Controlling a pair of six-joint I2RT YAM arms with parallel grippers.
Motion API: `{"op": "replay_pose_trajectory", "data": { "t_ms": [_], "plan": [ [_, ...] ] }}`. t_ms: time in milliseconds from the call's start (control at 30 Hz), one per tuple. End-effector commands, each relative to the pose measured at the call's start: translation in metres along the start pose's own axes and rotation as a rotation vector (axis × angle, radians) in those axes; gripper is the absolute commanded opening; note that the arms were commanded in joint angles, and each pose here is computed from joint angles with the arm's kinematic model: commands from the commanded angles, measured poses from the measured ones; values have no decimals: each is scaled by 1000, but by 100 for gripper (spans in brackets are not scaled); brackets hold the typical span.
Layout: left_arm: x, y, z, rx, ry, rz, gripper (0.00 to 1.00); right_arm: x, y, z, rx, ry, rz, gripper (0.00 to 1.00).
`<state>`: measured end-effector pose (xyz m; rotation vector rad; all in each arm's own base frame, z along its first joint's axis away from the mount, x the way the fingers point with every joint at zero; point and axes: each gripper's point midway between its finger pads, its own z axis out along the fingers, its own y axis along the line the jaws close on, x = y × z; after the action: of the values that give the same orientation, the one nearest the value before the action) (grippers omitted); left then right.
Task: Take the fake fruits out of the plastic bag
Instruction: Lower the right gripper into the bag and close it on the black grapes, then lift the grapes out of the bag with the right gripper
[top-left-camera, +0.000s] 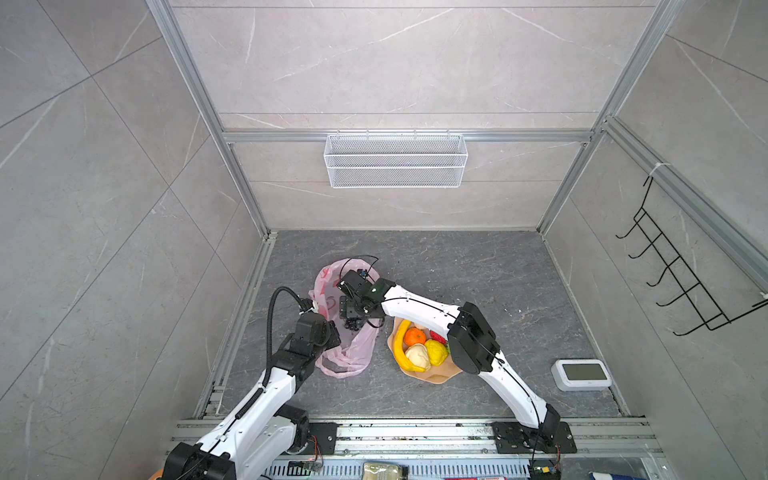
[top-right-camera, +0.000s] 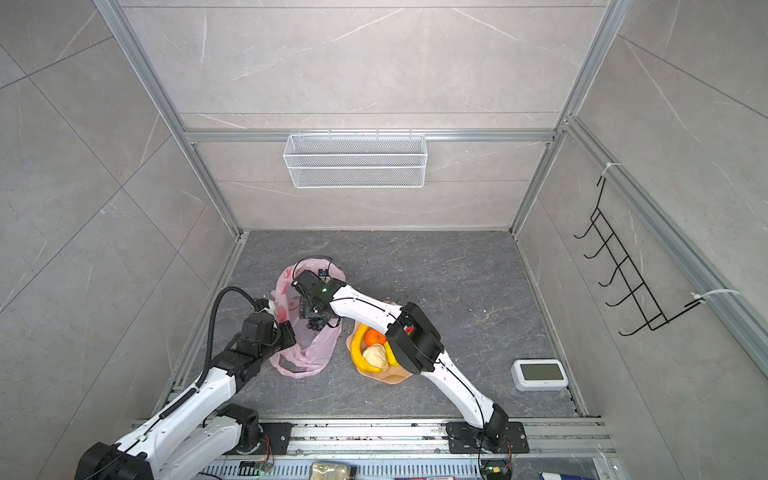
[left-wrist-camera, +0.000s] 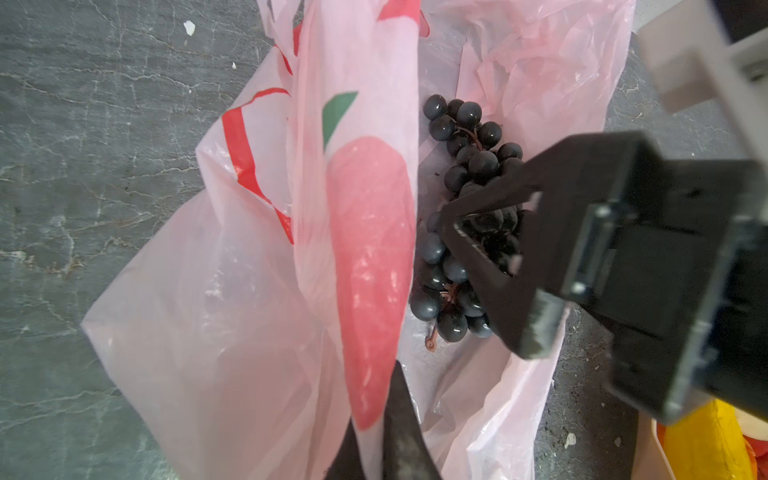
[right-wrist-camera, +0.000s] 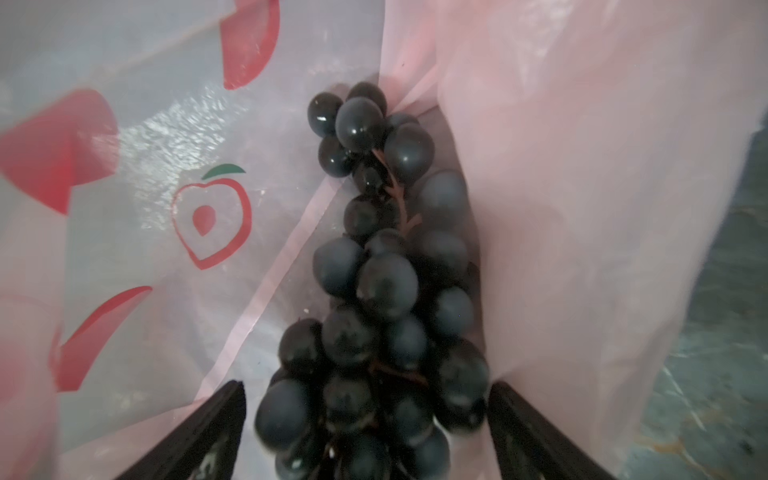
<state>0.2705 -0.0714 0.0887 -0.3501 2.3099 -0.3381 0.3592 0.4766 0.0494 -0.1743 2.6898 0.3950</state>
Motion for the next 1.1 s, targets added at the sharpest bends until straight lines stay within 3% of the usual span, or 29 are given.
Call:
{"op": "replay_pose_trajectory", "data": {
  "t_ms": [0,433,733,1067],
  "plan": [
    [-11,-3,-2,9,-49,-21,0,9,-9,11,53,38,4,92],
    [-9,-3,-1,10,-38,-19,0,13,-12,42,148,50,-56,87],
    [-9,-3,-2,12,-43,-23,0,10,-3,44,116,37,-76,71],
    [-9,-4,0,11,-36,-19,0,-15,18,4,37,-19,-85,54]
  ]
}}
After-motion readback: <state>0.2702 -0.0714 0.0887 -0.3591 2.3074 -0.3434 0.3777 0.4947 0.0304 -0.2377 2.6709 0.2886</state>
